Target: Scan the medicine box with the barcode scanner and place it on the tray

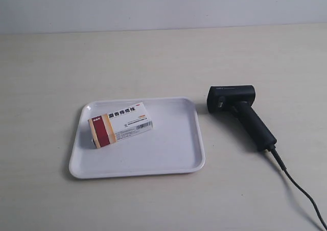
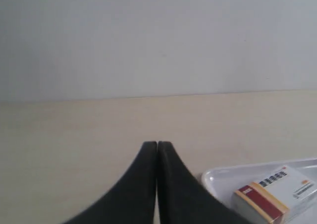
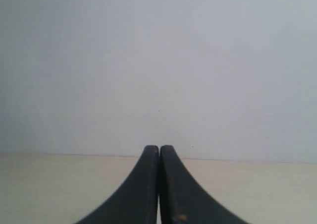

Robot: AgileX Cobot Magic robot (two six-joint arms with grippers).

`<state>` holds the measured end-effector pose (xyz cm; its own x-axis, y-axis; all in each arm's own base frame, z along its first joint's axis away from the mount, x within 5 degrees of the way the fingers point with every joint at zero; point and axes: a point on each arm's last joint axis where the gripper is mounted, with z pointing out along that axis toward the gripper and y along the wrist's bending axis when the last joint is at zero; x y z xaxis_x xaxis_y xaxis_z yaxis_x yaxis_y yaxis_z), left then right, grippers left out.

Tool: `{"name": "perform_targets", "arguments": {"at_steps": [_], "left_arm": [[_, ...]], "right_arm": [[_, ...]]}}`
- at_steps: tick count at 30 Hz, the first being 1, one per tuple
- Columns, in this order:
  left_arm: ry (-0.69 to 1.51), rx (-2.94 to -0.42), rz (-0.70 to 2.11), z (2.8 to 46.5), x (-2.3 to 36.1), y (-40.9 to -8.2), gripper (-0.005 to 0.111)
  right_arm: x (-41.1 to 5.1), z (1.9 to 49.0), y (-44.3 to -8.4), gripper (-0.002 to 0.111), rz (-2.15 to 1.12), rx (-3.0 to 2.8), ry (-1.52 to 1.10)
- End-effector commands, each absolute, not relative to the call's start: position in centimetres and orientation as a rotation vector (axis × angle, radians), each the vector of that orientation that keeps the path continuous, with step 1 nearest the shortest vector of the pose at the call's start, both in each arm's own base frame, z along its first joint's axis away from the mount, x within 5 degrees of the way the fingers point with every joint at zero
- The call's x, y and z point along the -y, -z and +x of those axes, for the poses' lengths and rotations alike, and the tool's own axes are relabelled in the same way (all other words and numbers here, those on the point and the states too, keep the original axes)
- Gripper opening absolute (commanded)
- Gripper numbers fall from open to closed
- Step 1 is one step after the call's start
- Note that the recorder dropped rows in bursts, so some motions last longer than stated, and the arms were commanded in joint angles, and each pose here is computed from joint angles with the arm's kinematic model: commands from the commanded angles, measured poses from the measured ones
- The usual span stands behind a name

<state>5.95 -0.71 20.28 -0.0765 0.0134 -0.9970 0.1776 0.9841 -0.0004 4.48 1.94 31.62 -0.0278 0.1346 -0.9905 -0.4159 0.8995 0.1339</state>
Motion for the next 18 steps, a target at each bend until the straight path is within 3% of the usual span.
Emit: {"name": "perform_targets", "arguments": {"at_steps": [1,18], "left_arm": [[0.06,-1.684,0.103,5.58,0.38,-19.48,0.003],[-0.019,-1.764,0.028,5.48,-0.13,-18.78,0.003]], "right_arm": [[-1.91,4.4,-31.39,0.0,-0.226,-1.543,-0.45],[-1.91,4.4,-31.44,0.0,-0.227,-1.537,-0.449]]}}
